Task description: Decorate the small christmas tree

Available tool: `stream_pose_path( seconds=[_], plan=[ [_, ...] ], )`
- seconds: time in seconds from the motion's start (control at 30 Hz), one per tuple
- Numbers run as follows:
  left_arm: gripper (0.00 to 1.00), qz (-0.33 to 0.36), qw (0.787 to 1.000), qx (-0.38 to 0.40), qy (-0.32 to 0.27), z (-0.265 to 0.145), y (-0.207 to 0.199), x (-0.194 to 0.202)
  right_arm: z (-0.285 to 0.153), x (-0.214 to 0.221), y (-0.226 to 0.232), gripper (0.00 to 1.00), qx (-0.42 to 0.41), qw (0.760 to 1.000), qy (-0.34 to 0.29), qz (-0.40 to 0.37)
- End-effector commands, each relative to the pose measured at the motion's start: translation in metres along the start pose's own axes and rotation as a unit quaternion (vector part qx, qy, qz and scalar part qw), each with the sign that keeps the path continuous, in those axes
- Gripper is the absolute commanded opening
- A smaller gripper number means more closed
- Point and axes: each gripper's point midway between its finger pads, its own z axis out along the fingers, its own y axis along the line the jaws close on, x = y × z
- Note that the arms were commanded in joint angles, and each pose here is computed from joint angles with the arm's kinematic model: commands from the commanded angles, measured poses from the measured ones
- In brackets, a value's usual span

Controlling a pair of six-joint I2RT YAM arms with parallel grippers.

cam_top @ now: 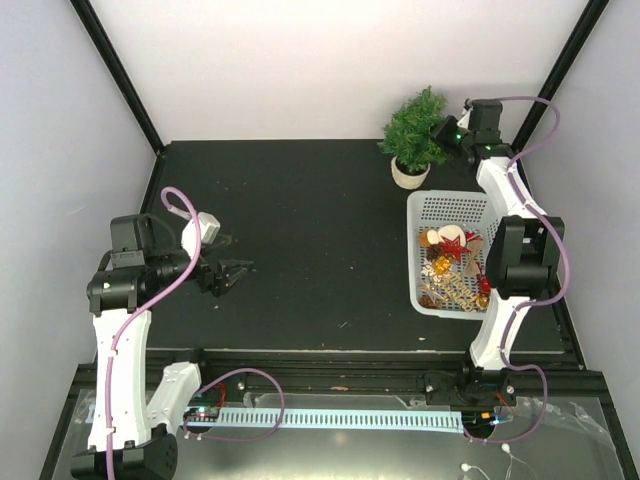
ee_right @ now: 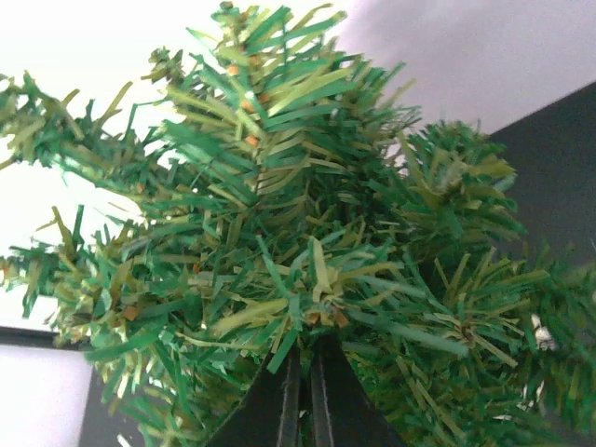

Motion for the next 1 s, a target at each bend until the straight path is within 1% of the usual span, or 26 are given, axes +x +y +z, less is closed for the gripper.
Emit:
stream_pose_path(
  seconds=[0.0, 0.17, 0.27, 0.37, 0.47, 0.63, 0.77, 0.97],
  plan=[
    [0.99, 0.012, 1.000, 0.009, -0.008, 0.000, -0.002, -0.005, 0.003, -0.005, 0.008, 0.01, -0.018, 1.000, 0.000, -0.007],
    [0.99, 0.013, 1.000, 0.006, -0.009, 0.000, -0.002, -0.004, 0.001, -0.010, 0.019, 0.01, -0.031, 0.999, -0.006, -0.023],
    [0.99, 0.015, 1.000, 0.005, -0.010, -0.001, -0.002, -0.004, 0.001, -0.015, 0.031, 0.01, -0.035, 0.998, -0.011, -0.046],
    [0.99, 0.018, 1.000, 0.002, -0.012, -0.001, -0.002, -0.004, 0.001, -0.018, 0.050, 0.01, -0.053, 0.997, -0.010, -0.061],
    [0.99, 0.019, 1.000, 0.001, -0.013, -0.002, -0.003, -0.004, -0.003, -0.014, 0.079, 0.01, -0.072, 0.993, -0.009, -0.091],
    [0.99, 0.025, 1.000, -0.006, -0.016, -0.003, -0.004, -0.003, -0.010, 0.011, 0.128, 0.01, -0.112, 0.984, 0.001, -0.141],
    [0.99, 0.031, 0.999, -0.014, -0.020, -0.005, -0.006, -0.003, -0.015, 0.037, 0.157, 0.01, -0.139, 0.977, 0.019, -0.160],
    [0.99, 0.041, 0.998, -0.036, -0.029, -0.011, -0.007, -0.006, -0.040, 0.091, 0.200, 0.01, -0.187, 0.965, 0.051, -0.177]
  ],
)
